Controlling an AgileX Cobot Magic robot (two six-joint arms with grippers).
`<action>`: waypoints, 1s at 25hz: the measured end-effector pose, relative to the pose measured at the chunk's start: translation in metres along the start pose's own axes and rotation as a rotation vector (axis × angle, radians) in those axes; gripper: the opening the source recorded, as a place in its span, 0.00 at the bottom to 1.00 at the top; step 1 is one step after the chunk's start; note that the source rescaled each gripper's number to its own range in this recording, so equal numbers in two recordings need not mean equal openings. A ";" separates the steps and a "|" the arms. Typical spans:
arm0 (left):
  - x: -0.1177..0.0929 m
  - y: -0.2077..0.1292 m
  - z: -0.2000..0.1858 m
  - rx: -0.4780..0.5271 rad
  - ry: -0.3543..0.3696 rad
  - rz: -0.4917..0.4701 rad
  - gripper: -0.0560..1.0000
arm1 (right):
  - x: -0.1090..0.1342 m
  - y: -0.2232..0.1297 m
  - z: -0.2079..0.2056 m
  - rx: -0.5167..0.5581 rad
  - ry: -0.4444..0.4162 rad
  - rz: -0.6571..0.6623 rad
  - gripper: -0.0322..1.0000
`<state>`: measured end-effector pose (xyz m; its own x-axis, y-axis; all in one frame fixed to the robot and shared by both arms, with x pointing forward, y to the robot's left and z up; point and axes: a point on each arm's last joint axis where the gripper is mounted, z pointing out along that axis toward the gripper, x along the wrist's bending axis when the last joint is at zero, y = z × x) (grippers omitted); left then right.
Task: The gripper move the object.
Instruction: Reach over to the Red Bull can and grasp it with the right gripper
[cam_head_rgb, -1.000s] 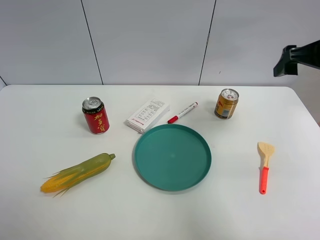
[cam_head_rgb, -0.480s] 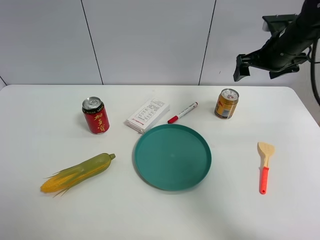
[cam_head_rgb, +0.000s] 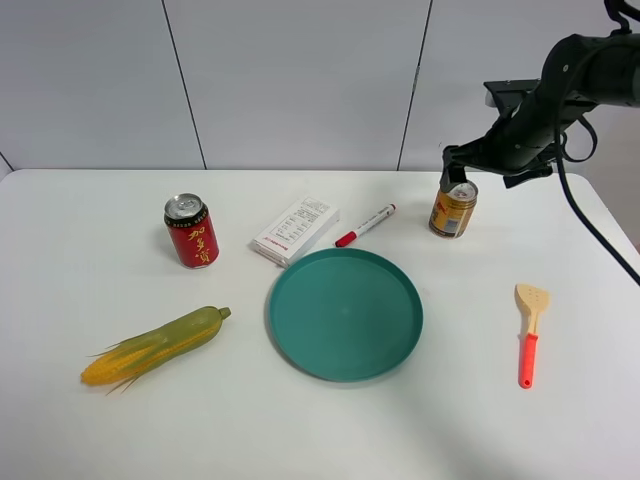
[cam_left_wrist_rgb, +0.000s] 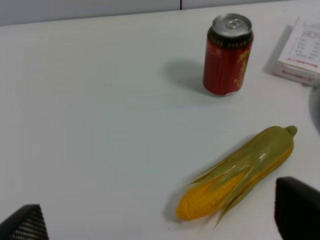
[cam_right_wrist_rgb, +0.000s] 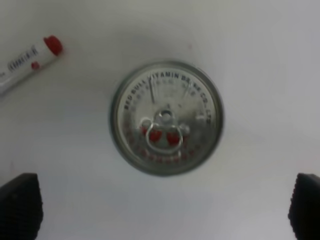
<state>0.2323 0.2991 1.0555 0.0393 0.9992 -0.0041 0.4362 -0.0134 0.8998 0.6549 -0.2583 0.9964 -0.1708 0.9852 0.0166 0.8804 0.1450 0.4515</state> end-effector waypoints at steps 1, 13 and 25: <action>0.000 0.000 0.000 0.000 0.000 0.000 1.00 | 0.001 0.000 0.003 -0.004 0.003 0.002 1.00; 0.000 0.000 0.000 0.000 0.000 0.000 1.00 | 0.000 0.007 0.028 -0.089 -0.006 0.003 1.00; 0.000 0.000 0.000 0.000 0.000 0.000 1.00 | 0.000 0.003 0.048 -0.068 0.000 0.012 1.00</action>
<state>0.2323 0.2991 1.0555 0.0393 0.9992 -0.0041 0.4362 -0.0134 0.8998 0.6786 -0.2531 0.9549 -0.1598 0.9869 0.0221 0.8502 0.1262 0.5111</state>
